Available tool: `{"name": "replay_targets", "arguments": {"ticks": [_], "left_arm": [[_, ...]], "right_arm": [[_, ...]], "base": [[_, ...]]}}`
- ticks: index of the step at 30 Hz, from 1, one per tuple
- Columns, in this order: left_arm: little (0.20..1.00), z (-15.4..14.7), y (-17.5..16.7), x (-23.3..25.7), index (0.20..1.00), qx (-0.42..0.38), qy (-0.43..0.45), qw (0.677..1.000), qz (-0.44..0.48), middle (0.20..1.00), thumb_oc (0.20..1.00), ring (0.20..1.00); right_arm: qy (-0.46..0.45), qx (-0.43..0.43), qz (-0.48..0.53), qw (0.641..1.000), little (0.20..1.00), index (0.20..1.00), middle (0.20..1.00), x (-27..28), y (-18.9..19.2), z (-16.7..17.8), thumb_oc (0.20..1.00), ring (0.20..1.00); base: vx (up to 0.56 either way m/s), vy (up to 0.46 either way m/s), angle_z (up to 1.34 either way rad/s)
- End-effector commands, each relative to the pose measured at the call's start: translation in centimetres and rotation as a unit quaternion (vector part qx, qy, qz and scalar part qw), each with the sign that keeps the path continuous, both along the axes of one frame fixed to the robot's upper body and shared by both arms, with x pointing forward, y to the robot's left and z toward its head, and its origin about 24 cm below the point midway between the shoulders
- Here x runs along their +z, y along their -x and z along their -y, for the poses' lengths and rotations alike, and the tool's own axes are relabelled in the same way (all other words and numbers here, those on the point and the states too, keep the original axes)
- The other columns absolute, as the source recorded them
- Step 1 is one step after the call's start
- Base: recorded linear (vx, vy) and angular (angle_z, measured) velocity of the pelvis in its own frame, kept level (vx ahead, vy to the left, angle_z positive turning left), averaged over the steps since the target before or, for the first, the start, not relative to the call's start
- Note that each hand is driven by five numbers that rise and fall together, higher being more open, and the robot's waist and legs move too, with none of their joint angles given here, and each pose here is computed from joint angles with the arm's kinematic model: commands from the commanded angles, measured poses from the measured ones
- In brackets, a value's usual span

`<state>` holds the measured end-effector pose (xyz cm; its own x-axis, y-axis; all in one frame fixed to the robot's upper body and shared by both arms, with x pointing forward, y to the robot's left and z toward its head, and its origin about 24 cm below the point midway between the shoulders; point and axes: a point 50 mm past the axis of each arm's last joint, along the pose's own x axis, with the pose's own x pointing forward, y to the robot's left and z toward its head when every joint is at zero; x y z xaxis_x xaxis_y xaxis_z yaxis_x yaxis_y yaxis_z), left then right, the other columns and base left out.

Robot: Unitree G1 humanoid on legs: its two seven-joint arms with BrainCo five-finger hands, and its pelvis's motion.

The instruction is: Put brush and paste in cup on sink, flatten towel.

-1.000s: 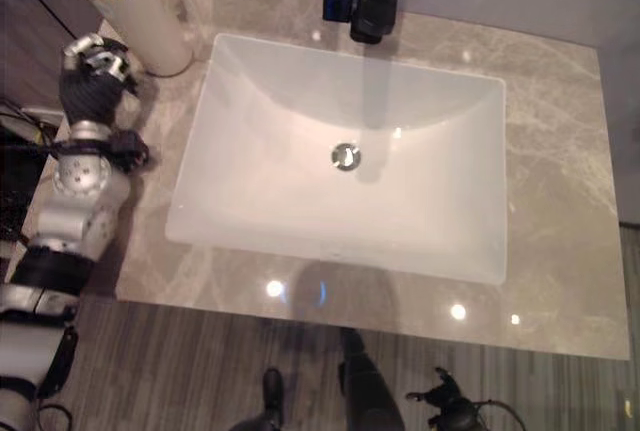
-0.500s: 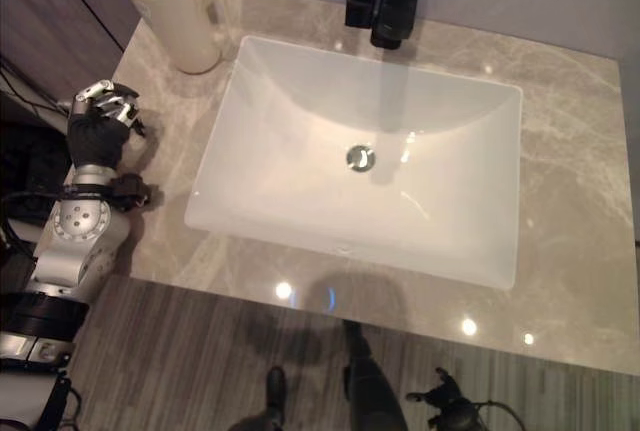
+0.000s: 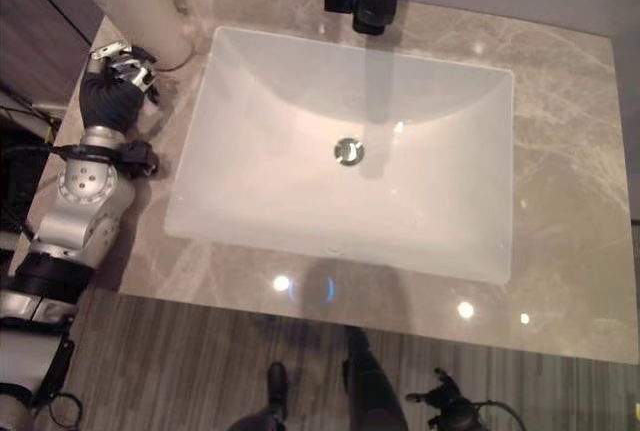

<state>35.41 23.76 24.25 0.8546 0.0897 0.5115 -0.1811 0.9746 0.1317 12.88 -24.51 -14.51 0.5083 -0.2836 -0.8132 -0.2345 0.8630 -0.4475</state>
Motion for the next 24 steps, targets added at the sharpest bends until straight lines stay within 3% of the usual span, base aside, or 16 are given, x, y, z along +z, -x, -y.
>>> {"name": "replay_targets", "arguments": {"ticks": [1,16,24], "left_arm": [[0.2,-1.3,-0.3,1.0,0.2,0.043,-0.015,0.999,0.007,0.2,0.2,0.2],[0.2,-2.1,-2.4,5.9,0.2,0.103,-0.086,0.991,0.009,0.2,0.2,0.2],[0.2,-2.5,-2.2,5.8,0.2,0.11,-0.13,0.985,-0.007,0.2,0.2,0.2]], "right_arm": [[0.018,-0.001,-0.022,1.0,1.0,1.0,1.0,-0.1,1.3,1.2,1.0,1.0],[0.021,0.014,0.001,1.0,1.0,1.0,1.0,0.4,-0.1,1.3,1.0,1.0],[0.016,0.016,0.003,1.0,1.0,1.0,1.0,0.4,-0.5,1.0,1.0,1.0]], "base": [[0.0,0.0,0.0],[0.0,-0.001,-0.01],[0.0,0.0,-0.02]]}}
